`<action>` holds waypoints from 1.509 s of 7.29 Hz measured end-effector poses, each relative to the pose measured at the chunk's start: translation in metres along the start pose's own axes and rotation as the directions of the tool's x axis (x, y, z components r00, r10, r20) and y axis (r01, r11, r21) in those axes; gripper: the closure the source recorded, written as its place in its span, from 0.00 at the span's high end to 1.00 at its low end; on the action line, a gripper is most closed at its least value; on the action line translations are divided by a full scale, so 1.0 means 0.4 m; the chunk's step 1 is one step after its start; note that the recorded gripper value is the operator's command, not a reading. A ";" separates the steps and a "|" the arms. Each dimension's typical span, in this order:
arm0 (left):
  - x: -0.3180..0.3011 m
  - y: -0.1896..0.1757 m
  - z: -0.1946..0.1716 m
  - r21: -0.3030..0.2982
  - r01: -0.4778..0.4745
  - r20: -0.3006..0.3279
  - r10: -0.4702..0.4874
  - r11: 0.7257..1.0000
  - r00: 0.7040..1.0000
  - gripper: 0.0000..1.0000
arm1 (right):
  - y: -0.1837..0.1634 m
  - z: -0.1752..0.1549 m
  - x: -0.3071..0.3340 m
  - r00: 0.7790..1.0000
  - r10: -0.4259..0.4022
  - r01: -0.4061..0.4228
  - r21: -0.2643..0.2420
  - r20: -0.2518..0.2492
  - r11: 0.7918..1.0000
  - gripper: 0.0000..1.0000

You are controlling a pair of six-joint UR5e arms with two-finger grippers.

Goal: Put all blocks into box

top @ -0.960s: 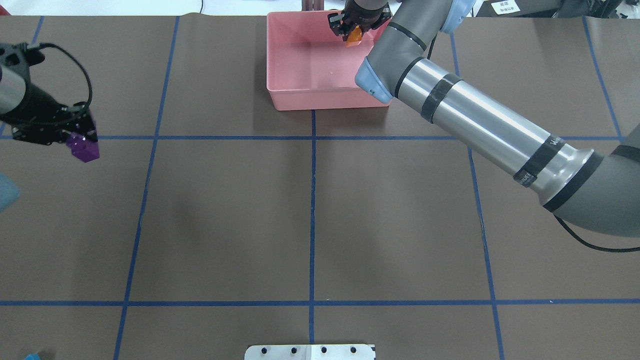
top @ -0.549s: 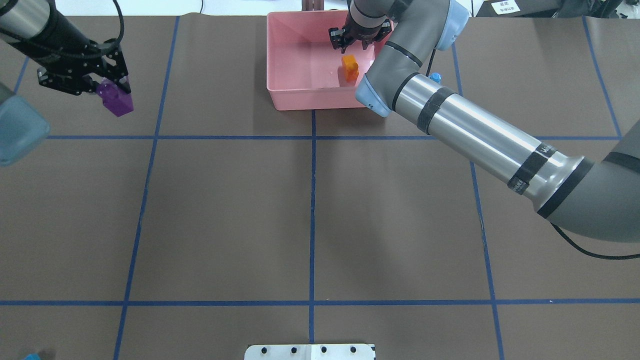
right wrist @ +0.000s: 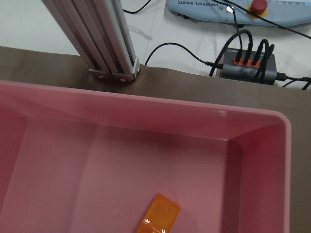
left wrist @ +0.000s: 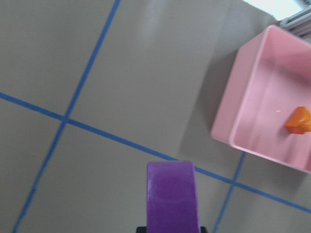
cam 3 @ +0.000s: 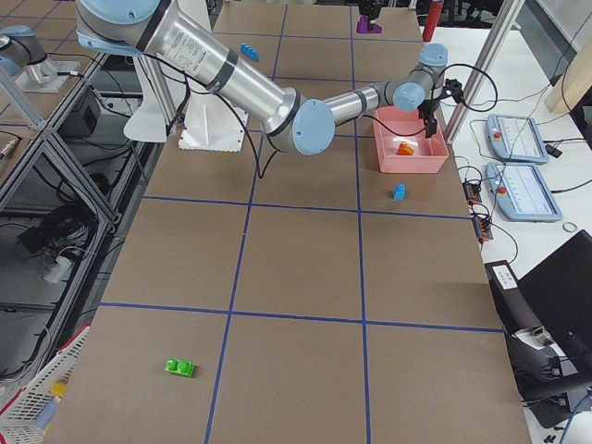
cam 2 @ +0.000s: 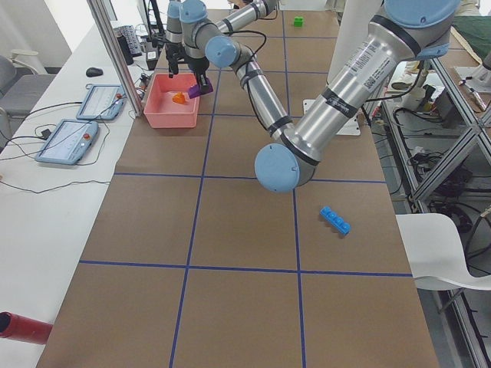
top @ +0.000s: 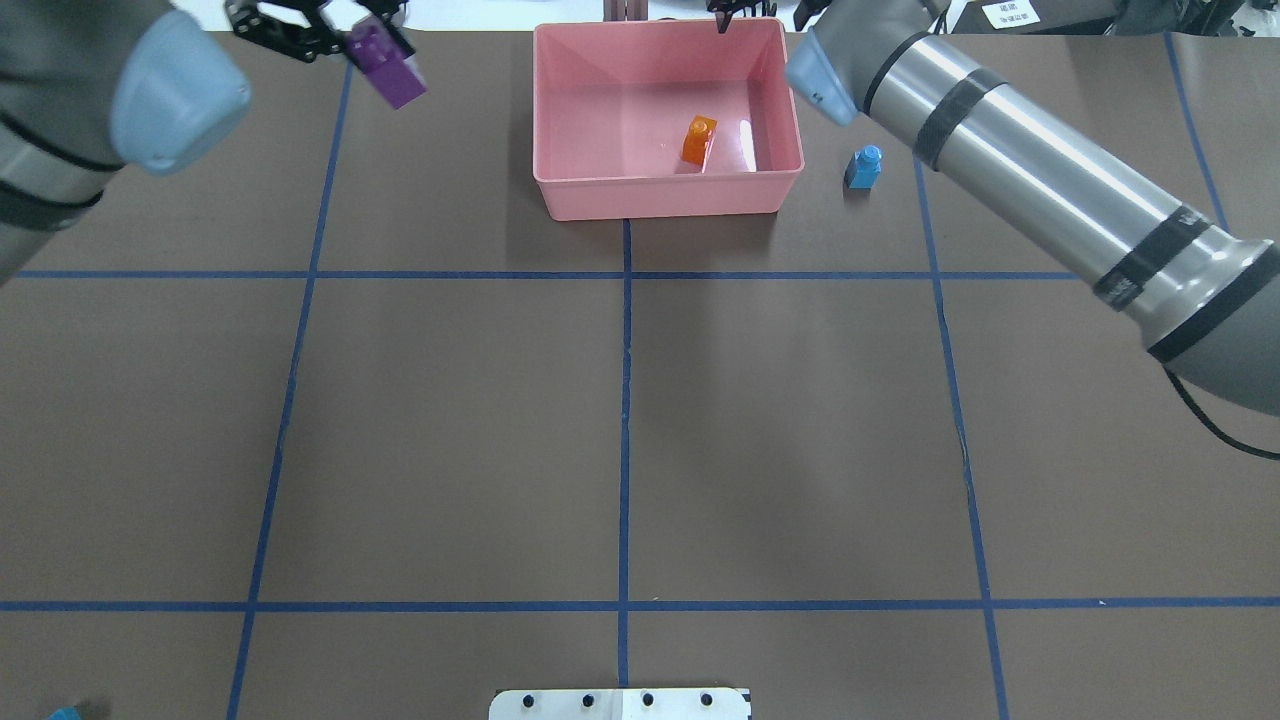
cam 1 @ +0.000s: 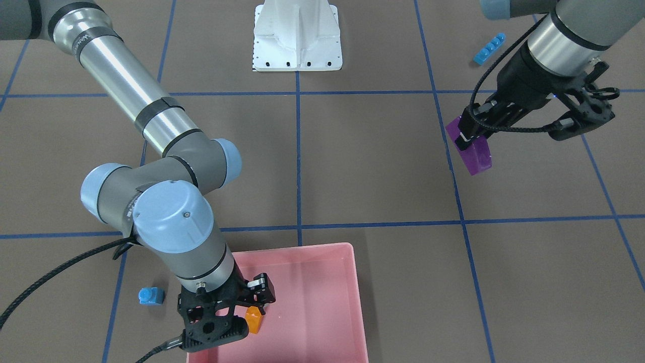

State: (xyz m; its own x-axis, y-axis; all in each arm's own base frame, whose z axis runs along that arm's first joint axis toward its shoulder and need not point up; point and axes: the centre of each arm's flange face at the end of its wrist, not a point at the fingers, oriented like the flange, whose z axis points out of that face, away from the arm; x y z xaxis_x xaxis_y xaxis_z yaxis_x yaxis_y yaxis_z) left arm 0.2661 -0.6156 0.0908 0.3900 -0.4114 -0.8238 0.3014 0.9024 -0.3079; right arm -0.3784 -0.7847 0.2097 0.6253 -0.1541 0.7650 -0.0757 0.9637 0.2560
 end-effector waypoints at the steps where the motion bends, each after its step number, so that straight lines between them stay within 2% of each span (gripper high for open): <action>1: 0.085 -0.032 0.064 -0.005 0.023 -0.039 -0.023 1.000 0.999 0.00 | 0.010 -0.052 0.057 1.000 -0.021 0.020 -0.031 -0.013 0.999 1.00; 2: 0.158 -0.059 0.140 -0.001 0.043 -0.066 -0.043 0.999 0.997 0.00 | 0.031 -0.083 0.126 0.999 -0.040 0.038 -0.060 -0.033 0.997 1.00; 3: 0.232 -0.067 0.213 0.032 0.053 -0.070 -0.051 0.998 0.996 0.00 | 0.060 -0.086 0.194 0.998 -0.044 0.039 -0.094 -0.051 0.995 1.00; 4: 0.289 -0.056 0.276 0.079 0.052 -0.065 -0.047 0.996 0.997 0.00 | 0.095 -0.056 0.253 0.997 -0.043 0.033 -0.130 -0.072 0.991 1.00; 6: 0.357 -0.048 0.397 0.157 0.047 -0.061 -0.038 0.987 0.997 0.00 | 0.176 0.047 0.317 0.989 -0.095 0.073 -0.188 -0.110 0.979 1.00; 9: 0.353 -0.056 0.570 0.261 0.030 -0.050 -0.017 0.965 0.999 0.00 | 0.257 0.165 0.327 0.973 -0.155 0.114 -0.226 -0.172 0.967 1.00; 11: 0.348 -0.046 0.614 0.285 0.022 -0.043 -0.010 0.958 0.999 0.00 | 0.265 0.217 0.348 0.972 -0.167 0.129 -0.217 -0.167 0.968 1.00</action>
State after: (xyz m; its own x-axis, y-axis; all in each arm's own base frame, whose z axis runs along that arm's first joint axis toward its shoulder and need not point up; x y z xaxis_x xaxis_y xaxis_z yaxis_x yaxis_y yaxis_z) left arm 0.5285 -0.7210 0.0987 0.3495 -0.4144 -0.8403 0.5451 0.8194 -0.1774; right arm -0.3668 -0.7230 0.3947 0.7500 -0.2742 0.6019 0.1759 0.9600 0.2181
